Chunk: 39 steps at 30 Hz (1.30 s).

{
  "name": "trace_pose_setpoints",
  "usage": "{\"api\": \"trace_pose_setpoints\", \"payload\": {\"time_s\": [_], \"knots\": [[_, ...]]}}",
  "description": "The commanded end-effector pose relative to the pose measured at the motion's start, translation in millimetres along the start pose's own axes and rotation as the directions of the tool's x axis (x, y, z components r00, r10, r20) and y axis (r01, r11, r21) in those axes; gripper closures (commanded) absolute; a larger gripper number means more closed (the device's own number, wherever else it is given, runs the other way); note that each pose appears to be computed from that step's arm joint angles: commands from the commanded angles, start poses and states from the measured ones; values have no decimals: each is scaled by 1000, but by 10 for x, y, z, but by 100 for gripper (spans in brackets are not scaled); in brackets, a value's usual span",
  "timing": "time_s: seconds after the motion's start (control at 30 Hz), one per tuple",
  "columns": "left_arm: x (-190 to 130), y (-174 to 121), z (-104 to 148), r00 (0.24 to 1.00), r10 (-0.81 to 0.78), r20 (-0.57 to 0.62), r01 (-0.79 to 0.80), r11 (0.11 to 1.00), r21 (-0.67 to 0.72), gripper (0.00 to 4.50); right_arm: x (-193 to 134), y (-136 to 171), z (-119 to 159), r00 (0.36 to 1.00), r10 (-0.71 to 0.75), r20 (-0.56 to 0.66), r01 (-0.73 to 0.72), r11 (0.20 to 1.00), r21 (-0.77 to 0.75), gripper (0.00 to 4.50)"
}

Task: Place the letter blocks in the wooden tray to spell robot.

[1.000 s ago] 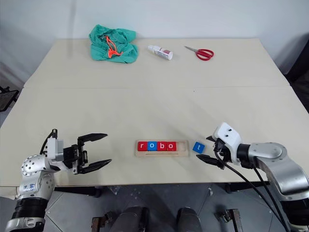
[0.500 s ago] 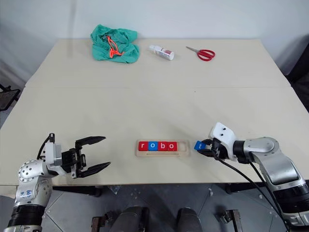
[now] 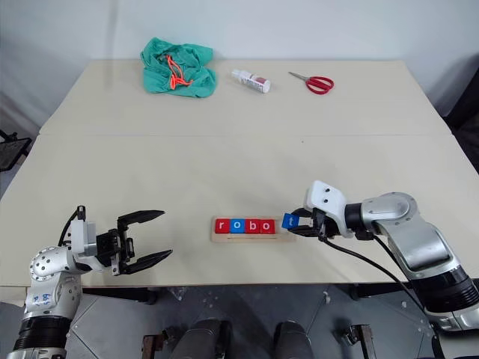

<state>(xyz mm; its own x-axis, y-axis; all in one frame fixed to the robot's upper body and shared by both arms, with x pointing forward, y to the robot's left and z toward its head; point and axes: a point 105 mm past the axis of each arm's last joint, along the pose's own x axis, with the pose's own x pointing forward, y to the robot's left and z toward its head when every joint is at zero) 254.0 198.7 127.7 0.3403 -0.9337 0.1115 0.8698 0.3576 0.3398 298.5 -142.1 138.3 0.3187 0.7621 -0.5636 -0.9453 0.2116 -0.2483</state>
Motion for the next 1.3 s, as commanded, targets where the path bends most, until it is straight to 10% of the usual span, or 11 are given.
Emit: {"api": "trace_pose_setpoints", "payload": {"time_s": [0.03, 0.53, 0.83, 1.3], "knots": [[-8, -25, 73, 1000, 10, 15, -10, 999, 37, 0, 66, -21, 76, 999, 40, -1, -40, 997, -68, 305], [-66, -82, 93, 999, 50, -1, -50, 998, 38, 0, 121, -123, 5, 995, 83, -47, -88, 989, -116, 305], [-35, -45, 83, 999, 45, 4, -45, 998, 40, 0, 74, -173, 73, 998, 54, -30, -57, 991, -120, 1], [-33, 149, 23, 988, 141, -56, -140, 990, 27, 0, -281, -225, 119, 968, -157, 195, 152, 988, 38, 1]]}}
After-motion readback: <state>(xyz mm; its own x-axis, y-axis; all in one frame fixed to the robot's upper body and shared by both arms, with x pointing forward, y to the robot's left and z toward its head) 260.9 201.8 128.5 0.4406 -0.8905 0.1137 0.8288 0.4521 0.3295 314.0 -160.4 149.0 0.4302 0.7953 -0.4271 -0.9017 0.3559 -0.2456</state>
